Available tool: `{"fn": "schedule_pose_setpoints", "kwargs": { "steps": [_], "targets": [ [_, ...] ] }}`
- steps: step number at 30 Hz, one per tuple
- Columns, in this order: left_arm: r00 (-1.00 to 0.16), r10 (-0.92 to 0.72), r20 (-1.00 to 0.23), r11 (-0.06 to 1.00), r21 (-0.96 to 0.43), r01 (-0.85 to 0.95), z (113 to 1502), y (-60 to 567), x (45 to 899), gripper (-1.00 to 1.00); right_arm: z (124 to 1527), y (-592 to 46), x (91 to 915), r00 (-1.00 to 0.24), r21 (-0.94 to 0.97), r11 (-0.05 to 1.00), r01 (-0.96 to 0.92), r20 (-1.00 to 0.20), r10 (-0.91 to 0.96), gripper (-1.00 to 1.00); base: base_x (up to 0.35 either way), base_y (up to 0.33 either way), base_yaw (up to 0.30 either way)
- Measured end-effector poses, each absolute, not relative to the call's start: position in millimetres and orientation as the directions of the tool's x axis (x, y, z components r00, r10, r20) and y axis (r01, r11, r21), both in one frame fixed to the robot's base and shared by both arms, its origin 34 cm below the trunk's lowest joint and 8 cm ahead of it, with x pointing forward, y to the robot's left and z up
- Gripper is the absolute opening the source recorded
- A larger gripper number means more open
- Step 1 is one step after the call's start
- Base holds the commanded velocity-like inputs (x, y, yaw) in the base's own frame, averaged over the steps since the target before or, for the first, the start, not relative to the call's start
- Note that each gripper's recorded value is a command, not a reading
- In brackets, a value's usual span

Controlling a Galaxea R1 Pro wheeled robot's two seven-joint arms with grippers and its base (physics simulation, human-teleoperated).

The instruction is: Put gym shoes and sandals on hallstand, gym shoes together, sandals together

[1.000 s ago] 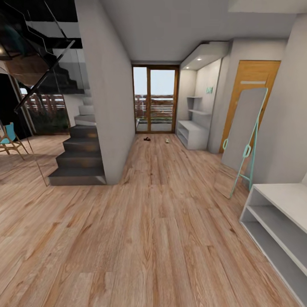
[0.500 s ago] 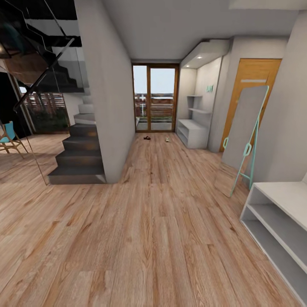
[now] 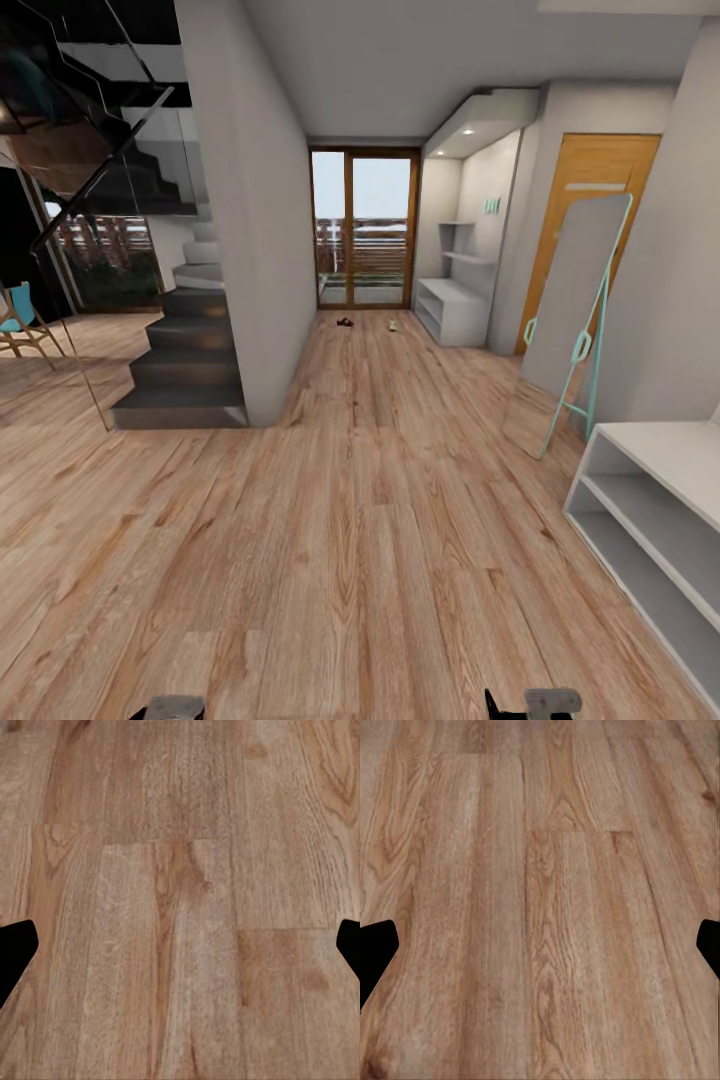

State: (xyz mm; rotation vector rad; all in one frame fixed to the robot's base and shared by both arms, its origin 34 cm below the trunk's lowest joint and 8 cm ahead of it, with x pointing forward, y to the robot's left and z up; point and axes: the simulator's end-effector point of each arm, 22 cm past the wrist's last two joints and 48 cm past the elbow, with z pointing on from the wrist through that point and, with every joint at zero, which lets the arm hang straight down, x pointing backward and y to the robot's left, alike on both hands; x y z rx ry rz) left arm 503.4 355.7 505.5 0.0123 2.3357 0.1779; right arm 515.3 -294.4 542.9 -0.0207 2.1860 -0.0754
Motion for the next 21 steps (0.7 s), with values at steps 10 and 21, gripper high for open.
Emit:
{"fn": "schedule_pose_setpoints", "kwargs": {
  "steps": [10,21],
  "targets": [
    [-0.645,0.137,-0.752,0.982,0.189,-0.012,517.8,373.2,553.5,1.0,586.9,-306.5,589.0,-0.438,-0.083,0.996,0.021,-0.897,-0.065,1.0,0.0,0.0,0.0],
    [-0.651,0.113,-0.75,0.985,0.17,-0.024,490.6,367.9,542.0,1.0,530.8,-308.6,561.9,-0.523,-0.082,0.996,0.019,-0.85,-0.06,1.0,0.0,0.0,0.0]
  ]
}}
